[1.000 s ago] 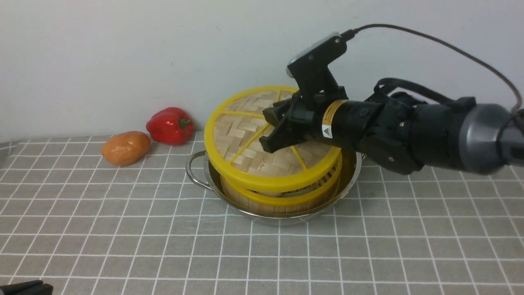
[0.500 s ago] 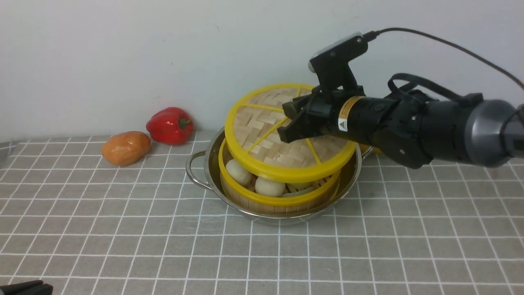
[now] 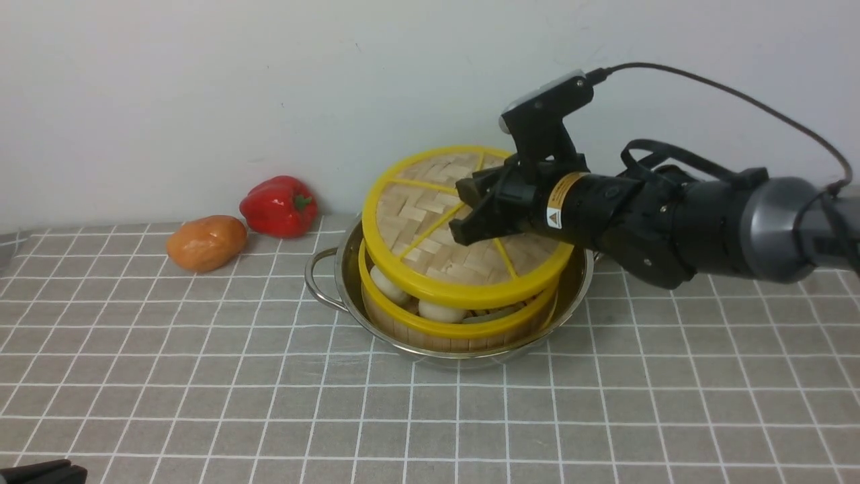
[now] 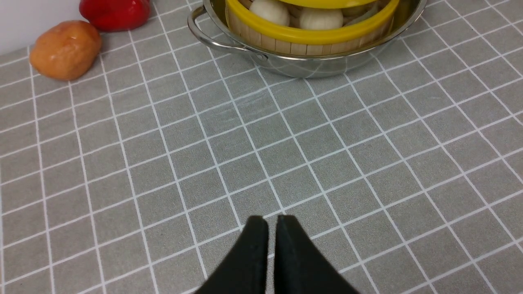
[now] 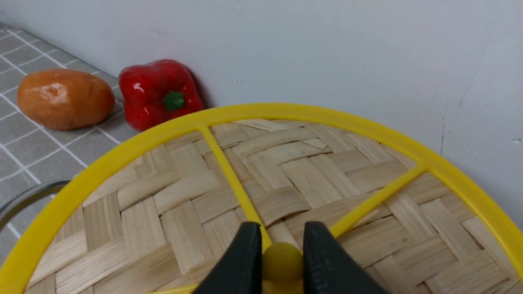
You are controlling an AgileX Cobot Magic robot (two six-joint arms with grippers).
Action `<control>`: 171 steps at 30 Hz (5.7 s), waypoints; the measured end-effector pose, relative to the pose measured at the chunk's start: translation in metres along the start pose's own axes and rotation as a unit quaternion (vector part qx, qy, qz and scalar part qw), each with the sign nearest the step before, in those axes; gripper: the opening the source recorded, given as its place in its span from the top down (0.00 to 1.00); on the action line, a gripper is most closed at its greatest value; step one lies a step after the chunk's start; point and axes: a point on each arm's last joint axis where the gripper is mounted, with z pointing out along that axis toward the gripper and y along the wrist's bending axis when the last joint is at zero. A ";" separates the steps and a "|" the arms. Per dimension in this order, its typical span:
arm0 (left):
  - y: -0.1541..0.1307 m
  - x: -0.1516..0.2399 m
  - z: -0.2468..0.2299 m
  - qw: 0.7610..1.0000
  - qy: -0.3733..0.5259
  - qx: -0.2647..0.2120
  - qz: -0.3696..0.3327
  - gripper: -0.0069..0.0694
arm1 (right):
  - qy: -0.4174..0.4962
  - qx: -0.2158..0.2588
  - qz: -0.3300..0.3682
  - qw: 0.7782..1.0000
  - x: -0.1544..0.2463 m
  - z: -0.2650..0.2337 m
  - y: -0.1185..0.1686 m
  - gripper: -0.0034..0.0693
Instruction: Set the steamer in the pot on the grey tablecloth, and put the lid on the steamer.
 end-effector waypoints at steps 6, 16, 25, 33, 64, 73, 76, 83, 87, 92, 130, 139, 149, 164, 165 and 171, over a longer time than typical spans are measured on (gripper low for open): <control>0.000 0.000 0.000 1.000 0.000 0.000 0.000 0.88 | 0.012 0.006 0.001 1.000 0.002 0.000 -0.001 0.76; 0.000 0.000 0.000 1.000 0.000 0.000 0.000 0.88 | 0.012 0.005 0.009 1.000 0.002 0.000 0.000 0.76; 0.000 0.000 0.000 1.000 0.000 0.000 0.000 0.88 | 0.014 -0.015 -0.002 1.000 0.004 0.001 0.018 0.76; 0.000 0.000 0.000 1.000 0.000 0.000 0.000 0.88 | 0.036 -0.012 0.002 0.999 0.020 0.011 0.015 0.76; 0.000 0.000 0.000 1.000 0.000 0.000 0.000 0.88 | 0.027 0.001 -0.003 1.000 0.018 0.011 0.000 0.76; 0.000 0.000 0.000 1.000 0.000 0.000 0.000 0.88 | 0.022 0.000 0.010 1.000 0.017 0.011 0.000 0.76; 0.000 0.000 0.000 1.000 -0.001 0.000 0.000 0.88 | 0.022 0.000 0.012 1.000 0.017 0.011 0.000 0.76; 0.000 -0.001 0.000 1.000 -0.003 -0.001 0.000 0.88 | 0.026 -0.014 0.004 1.000 0.018 0.011 0.014 0.76; 0.000 -0.001 0.000 1.000 -0.005 -0.001 0.000 0.88 | 0.027 -0.016 -0.008 0.999 0.019 0.011 0.016 0.76; 0.000 -0.002 0.000 1.000 -0.011 -0.002 0.000 0.88 | 0.035 -0.004 -0.006 0.999 0.020 0.011 0.007 0.76; 0.001 -0.003 0.000 1.000 -0.014 -0.003 0.001 0.88 | 0.016 -0.016 -0.002 1.000 0.024 0.017 0.008 0.76; 0.001 -0.003 0.000 1.000 -0.015 -0.003 0.001 0.88 | 0.015 -0.017 -0.002 1.000 0.024 0.017 0.008 0.76; 0.001 -0.003 0.000 1.000 -0.015 -0.003 0.002 0.88 | 0.015 -0.017 -0.002 1.000 0.024 0.017 0.008 0.64; 0.001 -0.003 0.000 1.000 -0.015 -0.003 0.005 0.88 | -0.041 -0.025 -0.011 0.999 -0.014 -0.006 0.012 0.20; 0.001 -0.003 0.000 1.000 -0.015 -0.003 0.005 0.88 | -0.040 -0.024 -0.011 0.999 -0.014 -0.006 0.012 0.20; 0.001 -0.007 0.000 0.999 -0.038 -0.007 0.005 0.88 | -0.122 0.010 -0.083 0.989 -0.108 -0.106 0.017 0.23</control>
